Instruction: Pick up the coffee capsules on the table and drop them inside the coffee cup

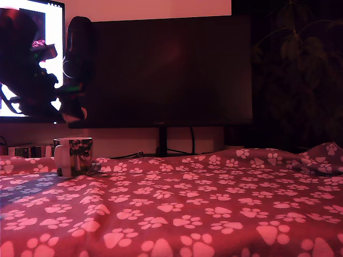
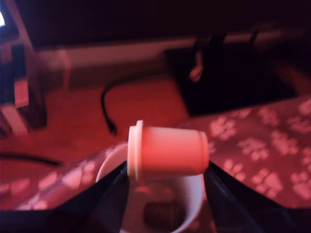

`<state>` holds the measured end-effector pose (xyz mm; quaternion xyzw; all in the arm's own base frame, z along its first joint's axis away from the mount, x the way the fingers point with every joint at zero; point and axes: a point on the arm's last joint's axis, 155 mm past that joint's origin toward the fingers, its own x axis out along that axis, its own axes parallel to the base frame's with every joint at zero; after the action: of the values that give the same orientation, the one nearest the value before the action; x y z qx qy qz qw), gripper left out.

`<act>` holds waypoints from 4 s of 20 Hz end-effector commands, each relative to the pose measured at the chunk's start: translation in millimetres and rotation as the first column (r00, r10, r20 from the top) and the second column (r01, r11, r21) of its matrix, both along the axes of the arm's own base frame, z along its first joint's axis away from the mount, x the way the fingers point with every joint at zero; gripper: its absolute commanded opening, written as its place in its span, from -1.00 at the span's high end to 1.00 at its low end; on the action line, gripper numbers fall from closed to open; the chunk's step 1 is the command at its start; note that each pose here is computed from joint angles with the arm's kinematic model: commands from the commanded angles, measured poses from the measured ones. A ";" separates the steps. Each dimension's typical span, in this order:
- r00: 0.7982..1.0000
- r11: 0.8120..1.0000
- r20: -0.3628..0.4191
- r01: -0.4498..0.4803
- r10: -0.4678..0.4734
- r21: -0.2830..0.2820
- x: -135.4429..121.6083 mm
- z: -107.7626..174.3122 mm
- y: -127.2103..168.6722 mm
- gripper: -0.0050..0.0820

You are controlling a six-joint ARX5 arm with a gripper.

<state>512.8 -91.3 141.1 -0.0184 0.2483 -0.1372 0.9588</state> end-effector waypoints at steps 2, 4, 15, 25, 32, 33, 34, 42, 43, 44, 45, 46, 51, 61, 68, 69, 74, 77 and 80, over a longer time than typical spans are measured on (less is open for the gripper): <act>0.999 1.000 -0.049 -0.011 0.012 0.009 2.0 -14.6 6.8 0.52; 0.998 1.000 -0.067 -0.020 0.021 0.010 0.5 -18.1 11.8 0.52; 0.993 1.000 -0.117 -0.023 0.025 0.014 -6.2 -28.3 13.4 0.51; 0.993 1.000 -0.117 -0.020 0.022 0.012 -6.4 -28.2 12.8 -0.30; 0.993 1.000 -0.119 -0.016 0.018 0.015 -6.8 -28.7 12.1 -0.35; 0.993 1.000 -0.118 -0.016 0.018 0.015 -6.8 -28.7 12.1 -0.34; 0.993 1.000 -0.118 -0.015 0.017 0.014 -6.8 -28.4 11.9 -0.34; 0.995 0.997 -0.070 0.063 -0.065 -0.036 -16.9 5.6 -3.4 0.76; 0.995 0.996 -0.064 0.074 -0.076 -0.043 -19.1 10.6 -5.5 0.89; 0.995 0.996 -0.053 0.086 -0.087 -0.024 -20.9 15.1 -5.3 0.92; 0.995 0.996 -0.046 0.087 -0.088 -0.022 -22.7 20.3 -5.1 0.92; 0.995 0.996 -0.040 0.088 -0.088 -0.023 -24.6 25.3 -5.3 0.92; 0.995 0.996 -0.028 0.091 -0.092 -0.017 -37.1 44.8 -4.2 0.92; 0.996 0.996 -0.001 0.088 -0.088 -0.015 -82.9 41.8 0.8 0.92; 0.997 0.997 0.034 0.067 -0.066 -0.039 -123.6 29.5 7.8 0.92; 0.998 0.997 0.037 0.061 -0.059 -0.042 -128.0 26.7 10.2 0.92; 0.999 0.998 0.043 0.026 -0.023 -0.057 -150.1 11.4 22.4 0.92; 0.999 0.997 0.048 0.001 0.002 -0.074 -163.9 5.0 29.3 0.92; 0.997 0.997 0.069 -0.012 0.017 -0.075 -176.2 1.1 34.8 0.92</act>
<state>342.2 -58.5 150.5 -0.0484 0.2061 -0.1426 0.9669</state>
